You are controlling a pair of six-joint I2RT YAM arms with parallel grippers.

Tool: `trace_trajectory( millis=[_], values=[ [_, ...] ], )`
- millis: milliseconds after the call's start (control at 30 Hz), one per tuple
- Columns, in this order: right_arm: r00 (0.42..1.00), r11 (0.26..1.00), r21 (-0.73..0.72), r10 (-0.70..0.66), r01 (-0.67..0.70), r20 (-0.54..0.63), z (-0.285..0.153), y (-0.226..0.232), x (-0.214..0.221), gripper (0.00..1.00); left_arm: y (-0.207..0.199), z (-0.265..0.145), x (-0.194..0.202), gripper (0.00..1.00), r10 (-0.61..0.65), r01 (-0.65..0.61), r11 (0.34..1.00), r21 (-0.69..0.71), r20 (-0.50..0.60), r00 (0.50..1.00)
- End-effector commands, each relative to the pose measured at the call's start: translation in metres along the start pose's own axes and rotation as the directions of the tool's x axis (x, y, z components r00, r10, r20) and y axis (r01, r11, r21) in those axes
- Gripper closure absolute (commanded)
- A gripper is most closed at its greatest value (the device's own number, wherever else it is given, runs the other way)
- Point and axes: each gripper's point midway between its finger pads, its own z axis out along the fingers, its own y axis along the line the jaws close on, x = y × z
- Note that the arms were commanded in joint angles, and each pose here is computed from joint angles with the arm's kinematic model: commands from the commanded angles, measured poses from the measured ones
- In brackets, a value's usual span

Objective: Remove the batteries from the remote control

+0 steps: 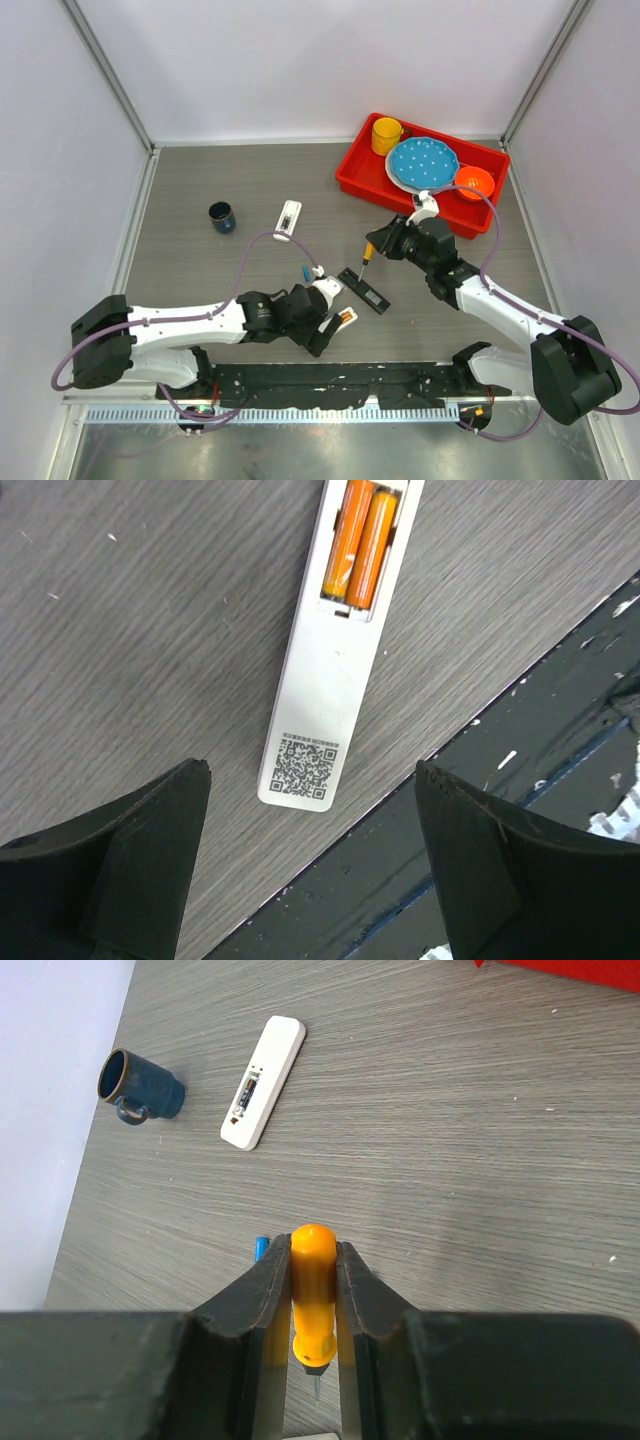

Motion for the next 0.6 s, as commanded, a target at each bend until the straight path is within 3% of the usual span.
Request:
trace_trajectory(
  millis=[0,233,367,533,567],
  values=[
    [0.999,0.999,-0.041,-0.019,0.02,0.045,-0.002,0.01,-0.012,0.99,0.004,0.01,0.014,0.17,0.013,-0.016,0.998,-0.066,-0.044,0.999],
    [0.998,0.999,-0.039,-0.022,0.024,0.053,-0.006,0.011,-0.014,0.99,0.0,0.026,0.023,0.35,0.015,-0.02,0.997,-0.07,-0.061,0.998],
    [0.998,0.999,-0.035,-0.025,0.027,0.061,-0.01,0.01,-0.015,0.99,0.001,0.032,0.027,0.51,0.016,-0.022,0.997,-0.079,-0.073,0.997],
    [0.998,0.999,-0.03,-0.025,0.027,0.064,-0.012,0.01,-0.016,0.99,0.005,0.042,0.03,0.65,0.034,-0.046,0.992,-0.122,-0.1,0.994],
    [0.998,0.999,-0.029,-0.025,0.027,0.065,-0.012,0.01,-0.016,0.99,0.007,0.046,0.033,0.71,0.048,-0.063,0.989,-0.134,-0.116,0.992]
  ],
)
